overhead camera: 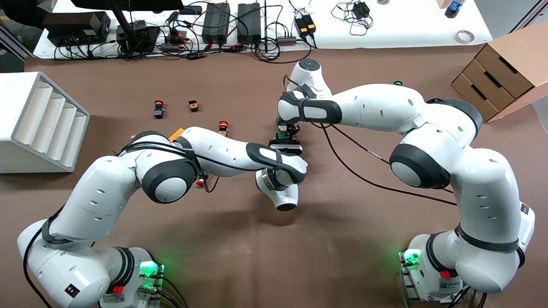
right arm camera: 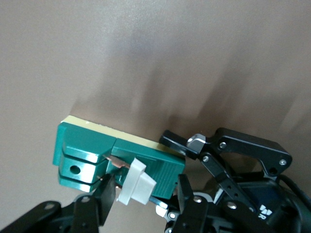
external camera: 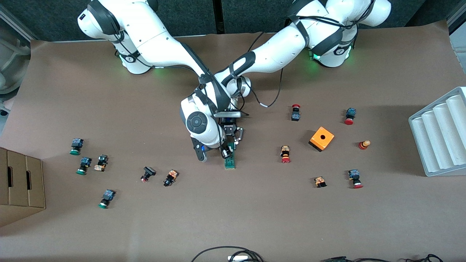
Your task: Close load switch with both arms
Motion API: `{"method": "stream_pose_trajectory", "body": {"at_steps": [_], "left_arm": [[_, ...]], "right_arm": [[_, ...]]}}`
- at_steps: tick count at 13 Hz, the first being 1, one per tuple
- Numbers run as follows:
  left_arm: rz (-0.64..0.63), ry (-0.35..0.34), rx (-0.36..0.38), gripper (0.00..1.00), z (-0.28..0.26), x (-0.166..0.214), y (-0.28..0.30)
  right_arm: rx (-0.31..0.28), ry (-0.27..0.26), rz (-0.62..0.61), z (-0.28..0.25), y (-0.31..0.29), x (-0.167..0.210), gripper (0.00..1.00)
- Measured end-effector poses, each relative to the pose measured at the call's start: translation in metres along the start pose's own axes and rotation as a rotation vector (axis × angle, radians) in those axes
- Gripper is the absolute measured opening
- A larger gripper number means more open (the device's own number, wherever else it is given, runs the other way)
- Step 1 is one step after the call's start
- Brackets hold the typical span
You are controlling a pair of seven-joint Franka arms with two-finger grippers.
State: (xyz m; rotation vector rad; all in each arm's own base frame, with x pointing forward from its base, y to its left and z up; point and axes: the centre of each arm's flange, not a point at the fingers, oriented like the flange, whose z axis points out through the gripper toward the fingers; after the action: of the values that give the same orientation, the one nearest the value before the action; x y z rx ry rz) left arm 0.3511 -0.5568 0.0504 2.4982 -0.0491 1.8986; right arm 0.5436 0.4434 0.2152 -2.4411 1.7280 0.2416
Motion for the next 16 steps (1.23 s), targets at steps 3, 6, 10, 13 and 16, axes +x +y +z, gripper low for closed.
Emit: {"method": "stream_pose_trajectory", "body": {"at_steps": [3,6,10,13,16], "left_arm": [[0.001,0.001,-0.001,0.63,0.0,0.0,0.0],[0.003,0.003,-0.002,0.63,0.0,-0.001,-0.001],[0.005,0.004,-0.004,0.63,0.0,-0.001,-0.001],[0.005,0.005,-0.004,0.63,0.0,-0.001,-0.001],[0.005,0.005,-0.004,0.63,0.0,-0.001,-0.001]], "right_arm": [[0.017,0.0,-0.007,0.002,0.0,-0.004,0.6],[0.036,0.0,-0.014,0.004,0.0,-0.009,0.59],[0.044,0.002,-0.011,0.003,-0.001,-0.006,0.48],[0.048,0.003,-0.005,0.001,-0.004,-0.002,0.46],[0.041,0.0,0.006,-0.004,-0.008,0.004,0.44]]}}
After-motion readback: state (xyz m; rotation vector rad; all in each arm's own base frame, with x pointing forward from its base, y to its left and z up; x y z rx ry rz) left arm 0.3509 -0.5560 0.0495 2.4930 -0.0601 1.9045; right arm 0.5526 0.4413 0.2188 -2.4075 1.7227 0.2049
